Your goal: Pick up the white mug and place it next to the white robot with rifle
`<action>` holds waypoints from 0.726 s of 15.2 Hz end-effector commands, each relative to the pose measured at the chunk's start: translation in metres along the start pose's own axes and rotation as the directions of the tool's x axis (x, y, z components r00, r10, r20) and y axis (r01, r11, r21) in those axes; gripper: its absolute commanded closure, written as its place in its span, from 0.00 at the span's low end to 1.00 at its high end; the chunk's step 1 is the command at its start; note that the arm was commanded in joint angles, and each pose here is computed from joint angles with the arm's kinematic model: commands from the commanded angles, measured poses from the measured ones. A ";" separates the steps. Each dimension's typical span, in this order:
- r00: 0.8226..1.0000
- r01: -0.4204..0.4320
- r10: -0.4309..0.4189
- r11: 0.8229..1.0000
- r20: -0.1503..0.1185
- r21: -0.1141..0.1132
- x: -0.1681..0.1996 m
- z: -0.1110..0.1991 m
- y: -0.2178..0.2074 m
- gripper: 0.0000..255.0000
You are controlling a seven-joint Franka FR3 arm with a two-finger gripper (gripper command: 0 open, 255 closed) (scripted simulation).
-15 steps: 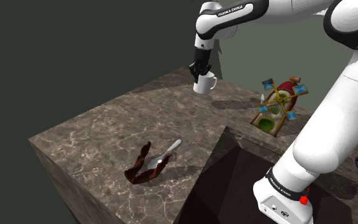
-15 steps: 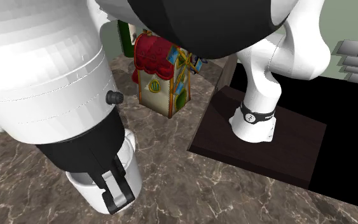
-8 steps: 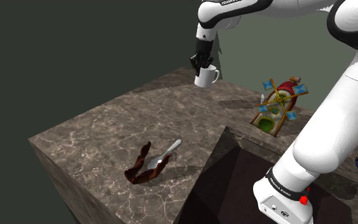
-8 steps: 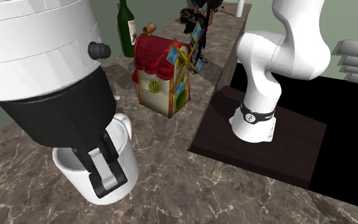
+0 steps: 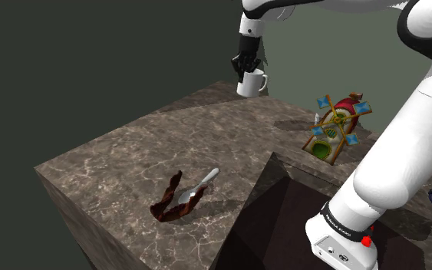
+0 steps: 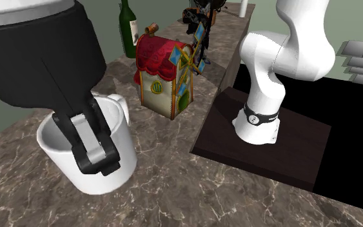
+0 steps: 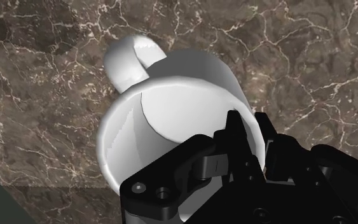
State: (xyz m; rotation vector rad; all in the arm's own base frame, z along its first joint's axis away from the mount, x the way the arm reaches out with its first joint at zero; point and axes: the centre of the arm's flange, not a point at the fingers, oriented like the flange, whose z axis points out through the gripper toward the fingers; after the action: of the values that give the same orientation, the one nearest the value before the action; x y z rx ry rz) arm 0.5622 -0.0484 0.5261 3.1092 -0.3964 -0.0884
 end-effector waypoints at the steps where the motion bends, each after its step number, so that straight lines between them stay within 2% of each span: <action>1: 1.000 0.000 0.000 1.000 0.000 0.000 0.000 -0.011 -0.001 1.00; 11: 1.000 0.000 0.000 1.000 0.000 0.000 -0.003 -0.064 0.000 1.00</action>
State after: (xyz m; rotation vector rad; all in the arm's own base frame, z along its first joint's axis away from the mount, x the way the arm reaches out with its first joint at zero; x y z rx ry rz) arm 0.5630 -0.0471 0.5848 3.1092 -0.3963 -0.0882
